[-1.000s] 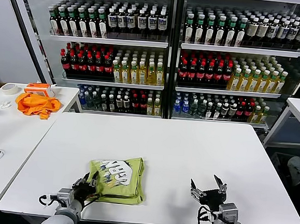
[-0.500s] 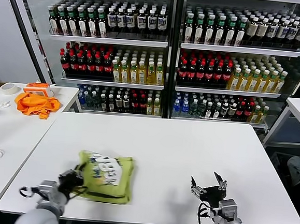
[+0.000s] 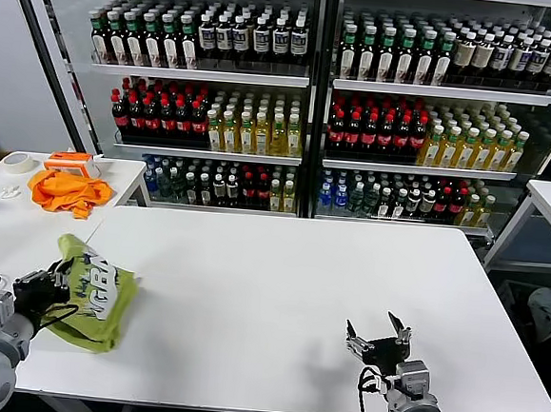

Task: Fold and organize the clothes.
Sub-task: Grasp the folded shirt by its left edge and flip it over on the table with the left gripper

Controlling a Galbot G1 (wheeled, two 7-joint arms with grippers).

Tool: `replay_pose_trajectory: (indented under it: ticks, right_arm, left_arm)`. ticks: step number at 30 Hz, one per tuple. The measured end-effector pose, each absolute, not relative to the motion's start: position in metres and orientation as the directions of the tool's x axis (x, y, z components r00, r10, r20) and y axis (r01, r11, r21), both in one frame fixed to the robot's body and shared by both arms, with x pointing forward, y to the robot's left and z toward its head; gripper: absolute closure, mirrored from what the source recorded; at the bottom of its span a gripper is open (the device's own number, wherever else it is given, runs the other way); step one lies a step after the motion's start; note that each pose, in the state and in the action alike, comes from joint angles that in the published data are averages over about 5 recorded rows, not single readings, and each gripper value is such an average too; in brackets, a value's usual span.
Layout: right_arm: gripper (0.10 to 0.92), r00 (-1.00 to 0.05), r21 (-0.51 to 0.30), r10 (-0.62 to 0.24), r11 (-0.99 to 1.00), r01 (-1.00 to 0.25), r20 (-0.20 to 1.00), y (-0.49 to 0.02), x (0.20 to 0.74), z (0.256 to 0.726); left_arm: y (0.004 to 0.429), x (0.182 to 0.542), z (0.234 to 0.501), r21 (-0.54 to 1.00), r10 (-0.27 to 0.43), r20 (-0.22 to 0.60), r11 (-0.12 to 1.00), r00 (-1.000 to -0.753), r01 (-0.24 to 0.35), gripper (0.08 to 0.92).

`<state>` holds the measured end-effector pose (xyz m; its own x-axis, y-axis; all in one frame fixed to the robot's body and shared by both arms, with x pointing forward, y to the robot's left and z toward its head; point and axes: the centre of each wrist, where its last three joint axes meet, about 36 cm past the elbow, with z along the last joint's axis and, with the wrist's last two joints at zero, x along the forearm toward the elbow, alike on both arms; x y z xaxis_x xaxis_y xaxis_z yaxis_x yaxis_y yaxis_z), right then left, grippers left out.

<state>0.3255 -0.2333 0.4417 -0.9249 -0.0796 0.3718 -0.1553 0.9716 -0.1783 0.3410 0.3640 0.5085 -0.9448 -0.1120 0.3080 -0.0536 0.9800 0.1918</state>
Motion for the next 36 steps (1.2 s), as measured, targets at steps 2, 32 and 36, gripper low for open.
replay_pose_trajectory:
  ticks: [2, 32, 36]
  right_arm:
    - [0.2, -0.925, -0.182, -0.077, 0.971, -0.154, 0.372, -0.234, 0.326, 0.442]
    - [0.2, -0.927, -0.2, -0.071, 0.968, -0.154, 0.368, -0.234, 0.323, 0.443]
    - [0.2, -0.927, -0.201, -0.074, 0.967, -0.157, 0.367, -0.233, 0.324, 0.442]
  left_arm:
    - [0.342, 0.339, 0.498, 0.166, -0.074, 0.317, 0.986, -0.946, -0.022, 0.885]
    - [0.177, 0.356, 0.474, -0.051, 0.223, 0.275, 0.975, -0.935, 0.217, 0.885]
    - [0.206, 0.36, 0.479, 0.032, 0.164, 0.269, 0.983, -0.949, 0.179, 0.885]
